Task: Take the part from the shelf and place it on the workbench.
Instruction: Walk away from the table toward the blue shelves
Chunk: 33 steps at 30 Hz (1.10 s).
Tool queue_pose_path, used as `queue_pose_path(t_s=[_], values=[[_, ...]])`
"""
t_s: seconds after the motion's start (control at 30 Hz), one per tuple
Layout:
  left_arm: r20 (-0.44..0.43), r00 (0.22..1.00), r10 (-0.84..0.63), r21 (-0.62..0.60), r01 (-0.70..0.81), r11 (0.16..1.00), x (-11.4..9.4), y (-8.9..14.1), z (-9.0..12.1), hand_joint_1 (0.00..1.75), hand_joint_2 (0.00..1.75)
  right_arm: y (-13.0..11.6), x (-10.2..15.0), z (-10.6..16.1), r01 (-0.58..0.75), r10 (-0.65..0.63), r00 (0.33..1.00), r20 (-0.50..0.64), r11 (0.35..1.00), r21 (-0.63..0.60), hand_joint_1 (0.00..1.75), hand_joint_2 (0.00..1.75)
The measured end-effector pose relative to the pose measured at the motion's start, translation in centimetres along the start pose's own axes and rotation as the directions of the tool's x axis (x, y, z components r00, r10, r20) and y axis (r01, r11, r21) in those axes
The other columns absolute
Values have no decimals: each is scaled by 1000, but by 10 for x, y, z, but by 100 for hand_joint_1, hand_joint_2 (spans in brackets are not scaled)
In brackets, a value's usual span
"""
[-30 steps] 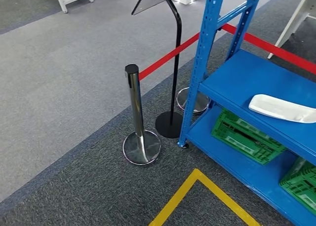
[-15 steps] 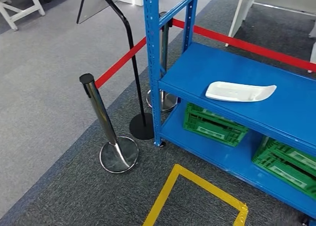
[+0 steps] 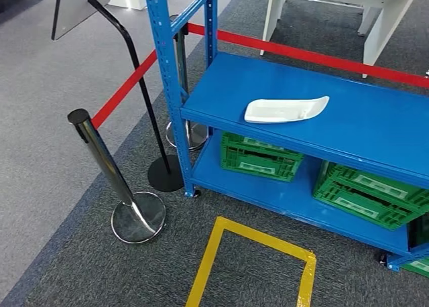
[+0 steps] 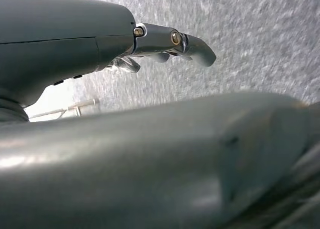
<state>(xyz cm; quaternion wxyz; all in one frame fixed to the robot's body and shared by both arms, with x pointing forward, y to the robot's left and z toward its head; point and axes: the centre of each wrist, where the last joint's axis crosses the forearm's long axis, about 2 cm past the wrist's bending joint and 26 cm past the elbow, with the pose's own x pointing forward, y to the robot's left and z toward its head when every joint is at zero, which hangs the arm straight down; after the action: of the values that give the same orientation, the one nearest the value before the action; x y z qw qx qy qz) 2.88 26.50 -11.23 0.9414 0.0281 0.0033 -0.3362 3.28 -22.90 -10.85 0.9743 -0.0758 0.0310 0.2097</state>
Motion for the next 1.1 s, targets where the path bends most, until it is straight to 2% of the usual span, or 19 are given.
queue_pose_path(t_s=[1.1], values=[[-20, 1000, -23, 9, 23, 1000, 0, 2, 0, 0, 0, -1, 1, 0, -9, 9, 1000, -2, 1000, -4, 0, 0]])
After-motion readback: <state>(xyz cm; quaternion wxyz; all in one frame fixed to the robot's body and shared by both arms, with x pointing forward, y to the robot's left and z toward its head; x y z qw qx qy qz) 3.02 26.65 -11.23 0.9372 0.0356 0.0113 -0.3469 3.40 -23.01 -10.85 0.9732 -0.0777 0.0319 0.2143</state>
